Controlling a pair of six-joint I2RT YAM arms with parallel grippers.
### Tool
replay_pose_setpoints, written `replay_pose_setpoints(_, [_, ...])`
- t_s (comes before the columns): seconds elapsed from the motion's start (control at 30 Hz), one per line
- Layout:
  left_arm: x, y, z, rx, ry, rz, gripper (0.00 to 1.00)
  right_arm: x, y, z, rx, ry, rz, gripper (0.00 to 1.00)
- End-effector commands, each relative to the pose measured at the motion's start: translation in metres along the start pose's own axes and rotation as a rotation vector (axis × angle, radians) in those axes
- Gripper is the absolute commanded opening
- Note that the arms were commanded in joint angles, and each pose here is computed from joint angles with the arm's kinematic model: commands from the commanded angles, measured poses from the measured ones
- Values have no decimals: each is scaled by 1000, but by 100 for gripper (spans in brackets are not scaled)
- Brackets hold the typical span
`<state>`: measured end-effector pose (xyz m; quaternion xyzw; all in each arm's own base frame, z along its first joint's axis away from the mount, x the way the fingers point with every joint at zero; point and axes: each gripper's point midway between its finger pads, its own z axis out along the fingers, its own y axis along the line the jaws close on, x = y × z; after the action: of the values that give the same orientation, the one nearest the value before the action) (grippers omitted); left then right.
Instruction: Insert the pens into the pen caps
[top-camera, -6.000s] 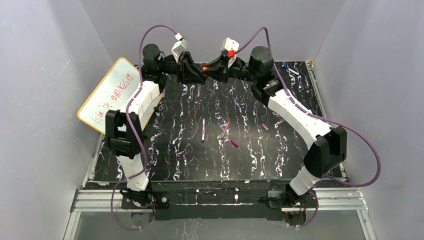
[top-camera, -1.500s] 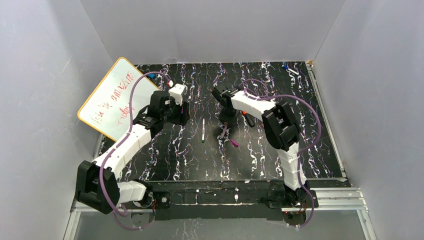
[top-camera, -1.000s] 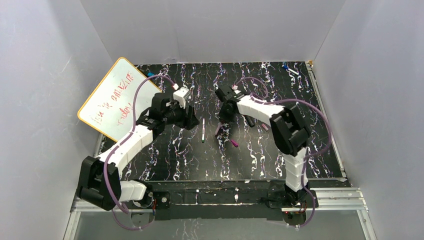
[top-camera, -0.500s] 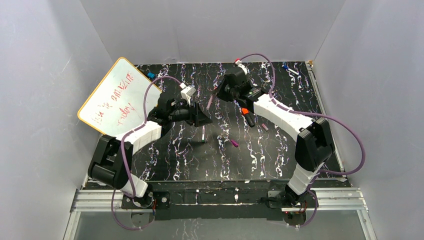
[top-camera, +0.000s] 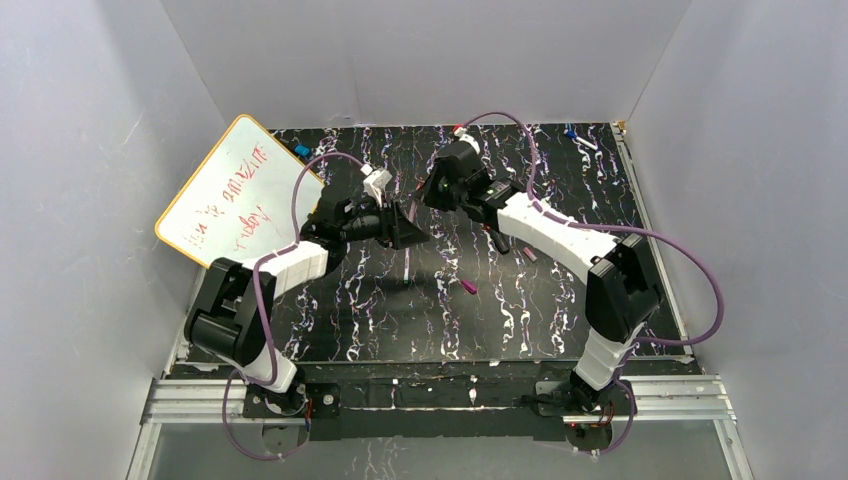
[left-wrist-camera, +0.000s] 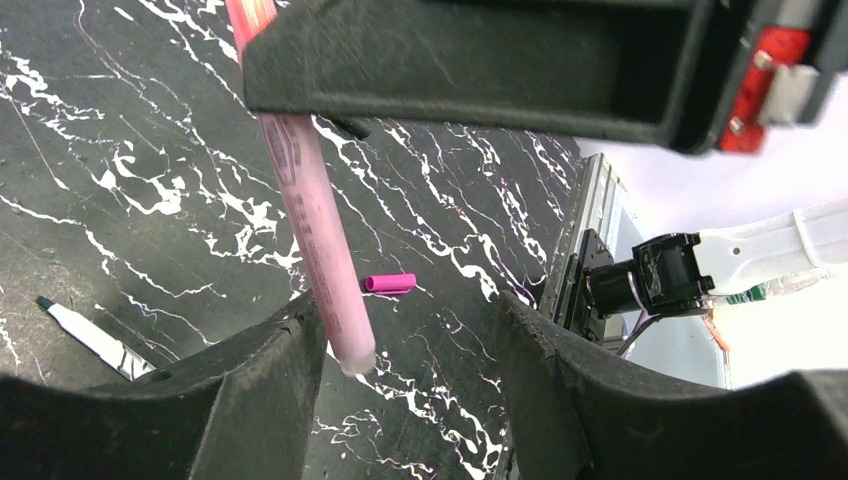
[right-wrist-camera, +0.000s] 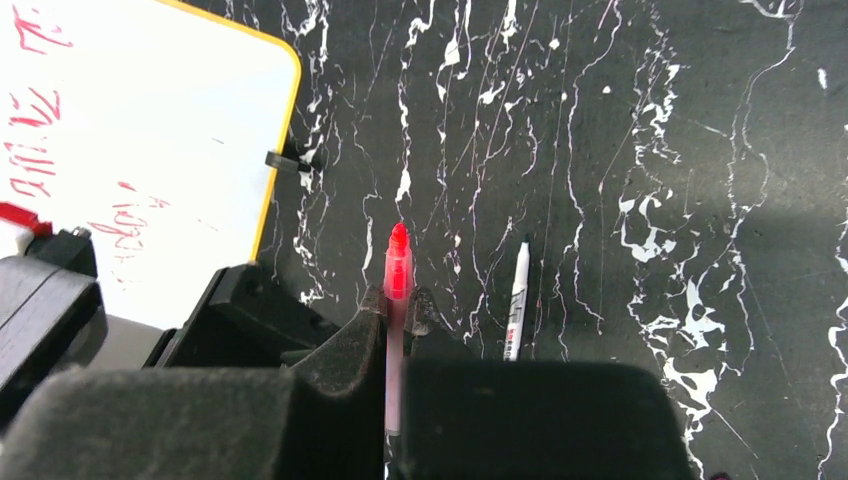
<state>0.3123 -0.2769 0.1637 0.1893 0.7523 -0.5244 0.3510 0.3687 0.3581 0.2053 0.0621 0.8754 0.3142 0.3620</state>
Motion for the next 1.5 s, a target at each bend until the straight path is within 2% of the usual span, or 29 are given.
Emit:
replay_pose_setpoints(0.0, [-14, -5, 5, 24, -20, 33, 58, -8, 22, -1, -46, -33, -31, 1])
replay_pose_setpoints(0.1, [-17, -2, 6, 17, -22, 38, 56, -5, 24, 0, -45, -30, -36, 1])
replay_pose_setpoints(0.2, [-17, -1, 8, 13, -15, 42, 42, -3, 22, 1, -39, -22, -40, 1])
replay_pose_setpoints(0.33, [-15, 3, 9, 6, -3, 35, 31, 0, 23, 2, -40, -13, -43, 1])
replay_pose_setpoints(0.57, [-12, 7, 11, 1, 11, 30, 0, 3, 23, 3, -41, -3, -49, 1])
replay_pose_setpoints(0.8, [-5, 12, 11, -10, 31, 25, 0, 7, 25, 3, -58, 16, -63, 1])
replay_pose_setpoints(0.83, [-4, 13, 11, -12, 33, 27, 0, 7, 26, 3, -64, 17, -68, 9])
replay_pose_setpoints(0.93, [-3, 15, 9, -29, 37, 32, 0, 6, 28, 2, -74, 13, -76, 48])
replay_pose_setpoints(1.0, [1, 18, 8, -46, 54, 25, 0, 4, 28, 1, -74, 5, -82, 69])
replay_pose_setpoints(1.1, [9, 23, 6, -69, 83, 21, 0, -9, 20, -3, -21, -53, -92, 90])
replay_pose_setpoints(1.17, [16, 26, 3, -87, 108, 17, 0, -28, 8, -12, 30, -129, -91, 98])
replay_pose_setpoints(1.27, [24, 30, -2, -113, 139, 32, 0, -57, -14, -32, 57, -222, -114, 99])
replay_pose_setpoints(1.37, [31, 30, -9, -135, 171, 59, 0, -77, -63, -53, 124, -251, -71, 99])
replay_pose_setpoints(1.47, [36, 30, -17, -160, 200, 96, 0, -86, -127, -73, 239, -209, 33, 98])
